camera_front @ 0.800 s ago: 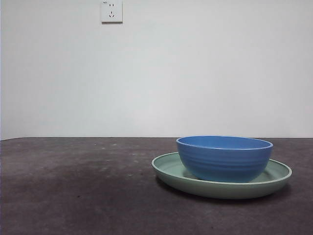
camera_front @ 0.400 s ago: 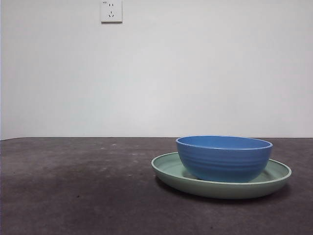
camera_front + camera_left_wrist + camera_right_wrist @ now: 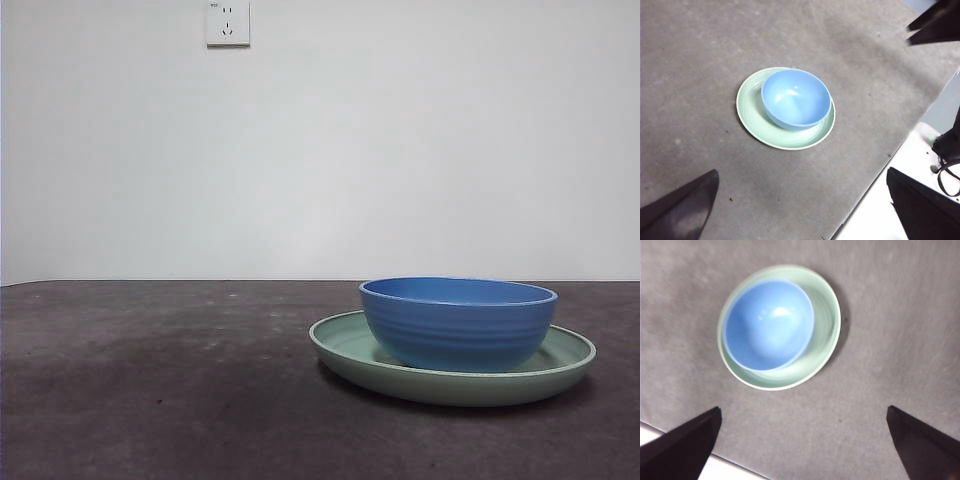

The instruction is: Pick up the blue bowl, put it on the green plate, put it on desk

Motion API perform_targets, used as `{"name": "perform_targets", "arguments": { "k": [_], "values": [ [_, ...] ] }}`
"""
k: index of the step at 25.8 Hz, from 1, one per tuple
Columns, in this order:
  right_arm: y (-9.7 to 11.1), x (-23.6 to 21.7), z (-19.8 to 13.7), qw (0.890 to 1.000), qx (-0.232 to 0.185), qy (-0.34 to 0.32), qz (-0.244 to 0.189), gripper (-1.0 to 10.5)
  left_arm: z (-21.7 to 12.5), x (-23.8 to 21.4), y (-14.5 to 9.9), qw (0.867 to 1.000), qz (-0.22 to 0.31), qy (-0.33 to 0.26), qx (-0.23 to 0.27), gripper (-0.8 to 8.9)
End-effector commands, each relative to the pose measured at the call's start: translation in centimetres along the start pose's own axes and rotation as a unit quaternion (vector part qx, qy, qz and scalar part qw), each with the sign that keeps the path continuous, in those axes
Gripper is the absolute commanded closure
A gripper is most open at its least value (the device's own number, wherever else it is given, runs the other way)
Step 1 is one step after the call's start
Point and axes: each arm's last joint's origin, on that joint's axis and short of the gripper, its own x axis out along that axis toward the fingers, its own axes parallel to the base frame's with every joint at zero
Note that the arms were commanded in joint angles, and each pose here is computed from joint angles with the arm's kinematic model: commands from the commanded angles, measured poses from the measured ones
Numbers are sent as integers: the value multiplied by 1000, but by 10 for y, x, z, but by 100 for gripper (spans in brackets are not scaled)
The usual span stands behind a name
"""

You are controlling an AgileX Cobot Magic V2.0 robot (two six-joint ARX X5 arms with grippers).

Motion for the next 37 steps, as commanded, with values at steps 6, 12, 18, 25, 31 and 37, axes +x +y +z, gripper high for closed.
{"name": "perform_targets", "arguments": {
  "k": [6,12,18,25,31,37],
  "values": [
    [-18,55,35,997,26,70,-7,339,3,0,-1,1000,-4,-5,13,31],
    [-34,96,53,995,34,92,-18,339,3,0,-1,1000,-4,-6,15,31],
    [-51,133,59,988,38,133,-75,339,3,0,-1,1000,-4,-5,15,32],
    [-63,171,63,985,36,153,-69,339,3,0,-1,1000,-4,-6,15,32],
    [-69,198,66,988,36,146,-26,379,3,0,-1,1000,-4,-5,15,32],
    [-67,210,66,988,29,148,-16,465,3,2,-1,1000,-4,-4,15,32]
  ]
}}
